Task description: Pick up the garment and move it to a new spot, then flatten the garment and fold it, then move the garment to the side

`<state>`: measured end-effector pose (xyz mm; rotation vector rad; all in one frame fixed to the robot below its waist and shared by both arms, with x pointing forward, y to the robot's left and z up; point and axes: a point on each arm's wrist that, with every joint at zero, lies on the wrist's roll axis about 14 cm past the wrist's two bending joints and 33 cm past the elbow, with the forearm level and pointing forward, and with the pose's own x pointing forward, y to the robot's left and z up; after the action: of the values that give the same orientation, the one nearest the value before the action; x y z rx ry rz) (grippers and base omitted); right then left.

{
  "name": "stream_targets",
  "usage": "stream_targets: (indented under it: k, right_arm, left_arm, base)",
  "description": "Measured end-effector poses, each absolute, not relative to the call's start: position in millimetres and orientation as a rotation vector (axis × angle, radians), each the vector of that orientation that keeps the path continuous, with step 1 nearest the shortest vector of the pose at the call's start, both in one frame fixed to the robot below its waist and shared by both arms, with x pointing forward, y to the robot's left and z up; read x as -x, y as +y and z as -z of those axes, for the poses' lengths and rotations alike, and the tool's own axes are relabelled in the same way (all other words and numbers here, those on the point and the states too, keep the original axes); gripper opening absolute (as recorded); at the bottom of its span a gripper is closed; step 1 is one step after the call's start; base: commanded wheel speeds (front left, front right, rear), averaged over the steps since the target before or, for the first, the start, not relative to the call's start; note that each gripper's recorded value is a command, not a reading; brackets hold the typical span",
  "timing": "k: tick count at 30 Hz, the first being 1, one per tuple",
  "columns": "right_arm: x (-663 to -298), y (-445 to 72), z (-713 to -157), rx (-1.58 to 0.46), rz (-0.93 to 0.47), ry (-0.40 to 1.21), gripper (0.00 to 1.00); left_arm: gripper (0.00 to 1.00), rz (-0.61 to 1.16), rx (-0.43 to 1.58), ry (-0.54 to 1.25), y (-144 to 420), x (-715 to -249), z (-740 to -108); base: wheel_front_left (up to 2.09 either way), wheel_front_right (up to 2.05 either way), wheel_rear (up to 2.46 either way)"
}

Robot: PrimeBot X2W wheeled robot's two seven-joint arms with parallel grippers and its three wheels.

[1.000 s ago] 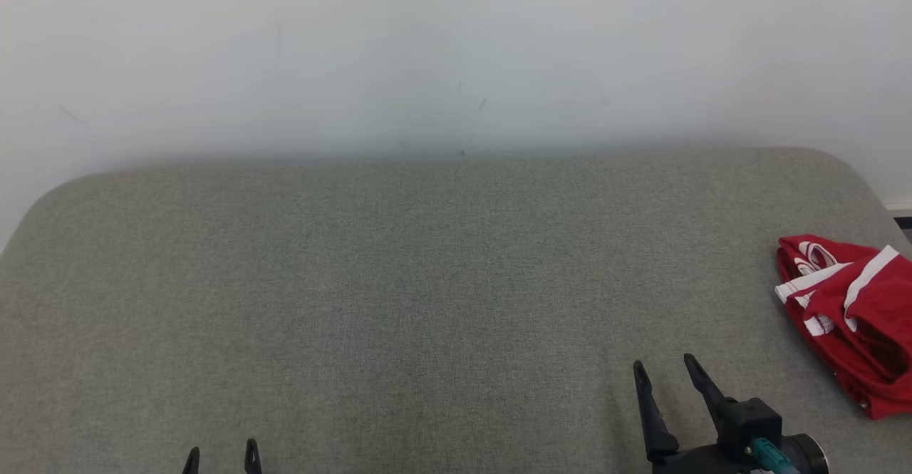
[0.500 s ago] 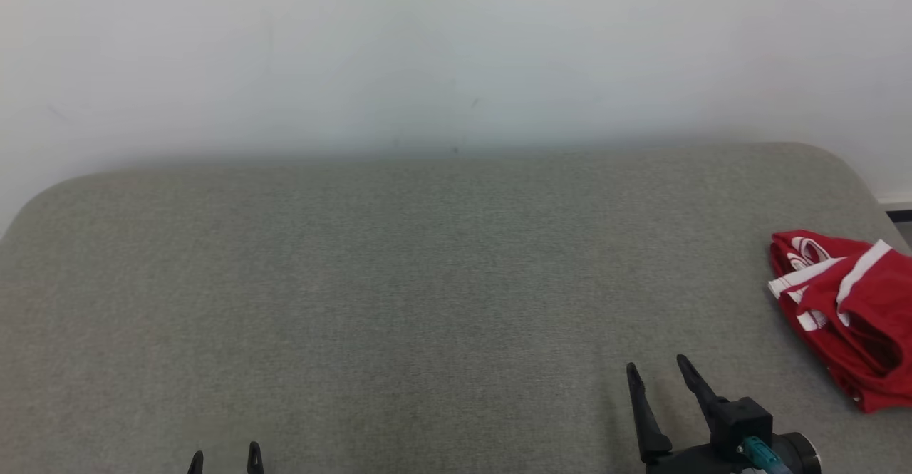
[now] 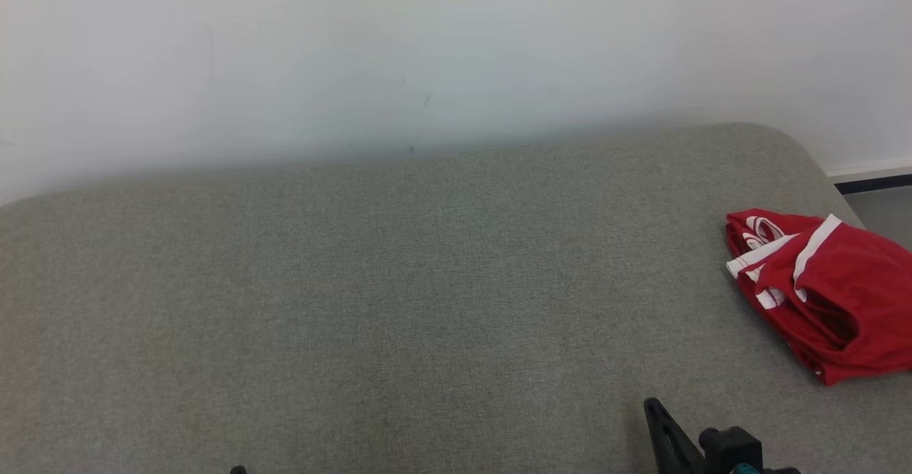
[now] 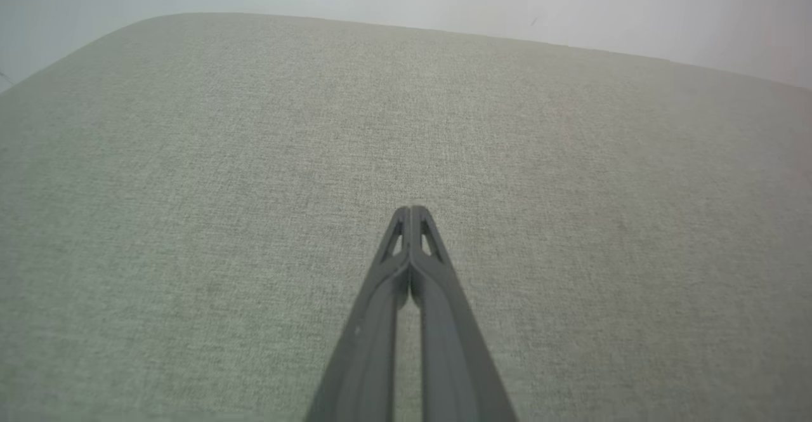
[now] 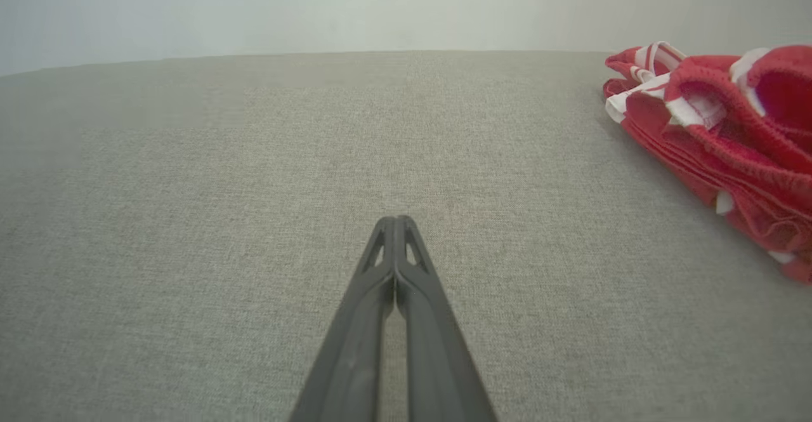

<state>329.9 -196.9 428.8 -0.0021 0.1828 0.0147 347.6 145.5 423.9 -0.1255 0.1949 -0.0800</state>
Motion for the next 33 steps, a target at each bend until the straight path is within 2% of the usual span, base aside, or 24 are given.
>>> stream_targets:
  k: [13, 33]
  right_arm:
    - [-334.7, -208.1, -433.4, -0.252, 0.074, 0.179, 0.00]
    - [-346.5, -215.5, -448.1, -0.596, 0.138, 0.134, 0.00]
  left_arm:
    - [0.00, 0.000, 0.362, 0.236, 156.9, -349.6, -421.6]
    - [0.00, -0.061, 0.684, 0.222, 166.5, -361.2, -434.3]
  base:
    - [0.00, 0.00, 0.00]
    - [0.00, 0.00, 0.00]
